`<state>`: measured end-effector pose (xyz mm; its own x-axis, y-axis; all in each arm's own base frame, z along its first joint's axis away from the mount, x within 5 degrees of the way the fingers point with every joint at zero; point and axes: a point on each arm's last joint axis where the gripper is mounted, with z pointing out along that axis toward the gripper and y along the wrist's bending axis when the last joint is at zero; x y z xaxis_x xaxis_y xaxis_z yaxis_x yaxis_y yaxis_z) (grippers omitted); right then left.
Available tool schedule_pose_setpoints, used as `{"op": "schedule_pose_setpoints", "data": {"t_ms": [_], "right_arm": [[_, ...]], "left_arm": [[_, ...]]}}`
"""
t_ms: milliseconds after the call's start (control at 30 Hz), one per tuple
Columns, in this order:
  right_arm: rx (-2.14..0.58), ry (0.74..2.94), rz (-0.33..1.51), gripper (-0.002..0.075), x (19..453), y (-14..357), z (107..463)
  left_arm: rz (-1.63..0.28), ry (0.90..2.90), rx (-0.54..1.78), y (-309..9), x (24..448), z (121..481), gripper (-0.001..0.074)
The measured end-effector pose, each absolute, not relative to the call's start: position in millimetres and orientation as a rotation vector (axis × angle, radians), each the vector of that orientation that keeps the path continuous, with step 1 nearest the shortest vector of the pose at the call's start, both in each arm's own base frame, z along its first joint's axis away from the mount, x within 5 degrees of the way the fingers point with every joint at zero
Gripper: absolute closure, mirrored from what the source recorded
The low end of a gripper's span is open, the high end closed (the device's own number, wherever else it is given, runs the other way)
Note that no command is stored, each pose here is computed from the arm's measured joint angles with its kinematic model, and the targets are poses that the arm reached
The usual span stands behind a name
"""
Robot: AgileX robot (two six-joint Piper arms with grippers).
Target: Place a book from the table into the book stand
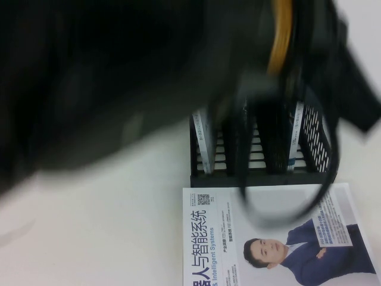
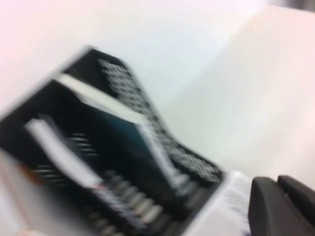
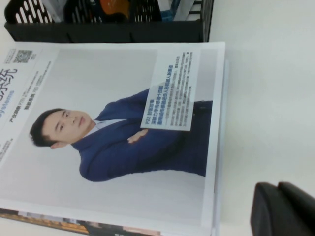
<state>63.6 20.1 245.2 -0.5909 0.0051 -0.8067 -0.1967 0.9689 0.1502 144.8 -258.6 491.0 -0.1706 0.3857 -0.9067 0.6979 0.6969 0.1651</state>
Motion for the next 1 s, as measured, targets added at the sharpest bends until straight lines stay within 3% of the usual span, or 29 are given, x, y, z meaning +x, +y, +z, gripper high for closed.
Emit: {"op": "schedule_pose_setpoints", "data": {"t_ms": [300, 433, 767, 1000], "right_arm": [[-0.134, 2.189, 0.279, 0.0729, 64, 20, 245], [-0.133, 2.191, 0.28, 0.0729, 64, 20, 245], [-0.133, 2.192, 0.281, 0.0729, 64, 20, 244], [-0.132, 2.192, 0.282, 0.0729, 63, 20, 244]], "left_arm": [[-0.699, 1.745, 0.929, -270, 124, 386, 0.0737], [-0.831, 1.715, 0.944, -275, 117, 357, 0.0737], [-0.775, 1.737, 1.024, -271, 114, 328, 0.0737], [-0.757, 1.692, 0.983, -255, 118, 344, 0.0737]]}}
